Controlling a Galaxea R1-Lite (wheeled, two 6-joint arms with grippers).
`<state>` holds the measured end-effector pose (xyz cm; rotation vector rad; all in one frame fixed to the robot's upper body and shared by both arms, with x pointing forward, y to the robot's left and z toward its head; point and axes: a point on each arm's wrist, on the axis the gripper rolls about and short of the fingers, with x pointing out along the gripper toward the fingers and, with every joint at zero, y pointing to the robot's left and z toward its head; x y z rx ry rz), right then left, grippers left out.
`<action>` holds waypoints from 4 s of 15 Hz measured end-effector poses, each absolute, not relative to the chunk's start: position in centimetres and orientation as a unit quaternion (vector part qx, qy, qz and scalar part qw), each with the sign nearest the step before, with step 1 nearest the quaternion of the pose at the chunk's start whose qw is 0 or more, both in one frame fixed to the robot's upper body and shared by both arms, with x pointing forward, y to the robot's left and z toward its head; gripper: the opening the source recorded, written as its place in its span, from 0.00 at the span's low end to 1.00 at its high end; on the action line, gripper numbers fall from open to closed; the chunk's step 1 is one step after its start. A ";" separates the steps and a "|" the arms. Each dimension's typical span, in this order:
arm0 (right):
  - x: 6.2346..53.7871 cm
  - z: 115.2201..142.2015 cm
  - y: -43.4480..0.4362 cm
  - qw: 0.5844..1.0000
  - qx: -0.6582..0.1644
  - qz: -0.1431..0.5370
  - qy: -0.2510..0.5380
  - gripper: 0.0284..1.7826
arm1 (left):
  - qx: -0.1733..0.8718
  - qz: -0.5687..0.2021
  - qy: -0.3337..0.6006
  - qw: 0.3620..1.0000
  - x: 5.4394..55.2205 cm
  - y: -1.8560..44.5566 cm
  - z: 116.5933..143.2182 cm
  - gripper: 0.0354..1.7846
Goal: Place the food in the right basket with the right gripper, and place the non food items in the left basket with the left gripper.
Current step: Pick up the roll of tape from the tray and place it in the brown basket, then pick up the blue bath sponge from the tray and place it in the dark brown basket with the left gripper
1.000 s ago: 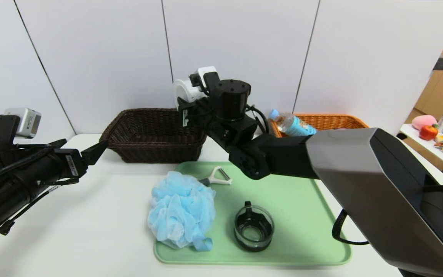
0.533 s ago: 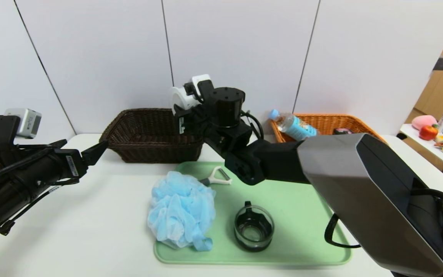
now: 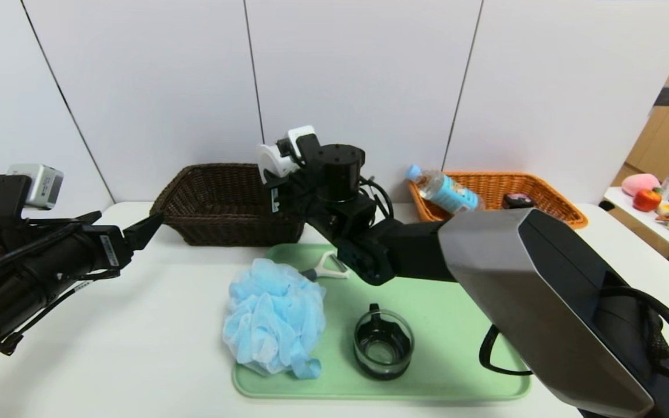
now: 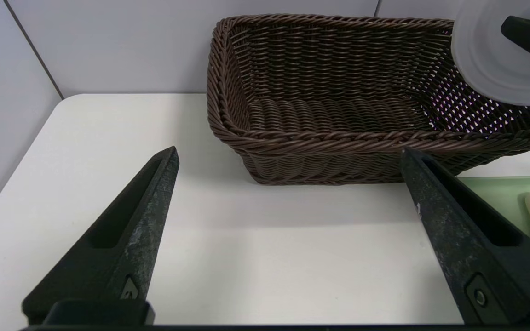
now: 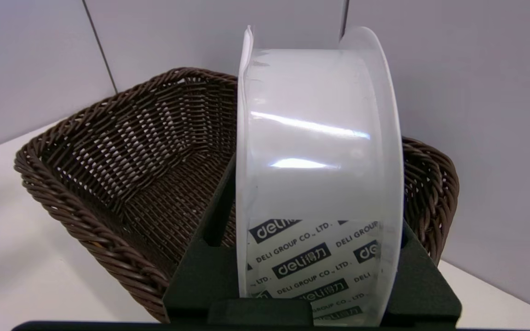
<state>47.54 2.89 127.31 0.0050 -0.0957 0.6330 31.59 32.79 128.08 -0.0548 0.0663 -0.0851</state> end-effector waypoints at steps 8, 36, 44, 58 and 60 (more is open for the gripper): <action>48.0 125.6 3.1 0.948 -0.006 0.318 -0.031 0.32 | -0.026 -0.042 0.029 0.998 31.9 32.8 128.1 0.94; 43.1 140.6 -8.5 0.970 -0.011 0.219 -0.104 0.93 | -0.055 -0.196 -0.032 0.978 30.4 25.6 131.2 0.94; 38.3 140.6 -25.7 0.991 -0.119 0.020 -0.050 0.95 | -0.060 -0.211 -0.029 0.975 30.0 22.0 131.5 0.94; 24.0 135.1 -35.3 0.987 -0.112 -0.085 0.076 0.95 | 0.089 -0.325 0.260 0.905 28.5 20.8 134.9 0.94; 23.7 135.0 -35.4 0.989 -0.092 -0.089 0.075 0.95 | 0.097 -0.334 0.323 0.880 28.3 20.5 133.7 0.94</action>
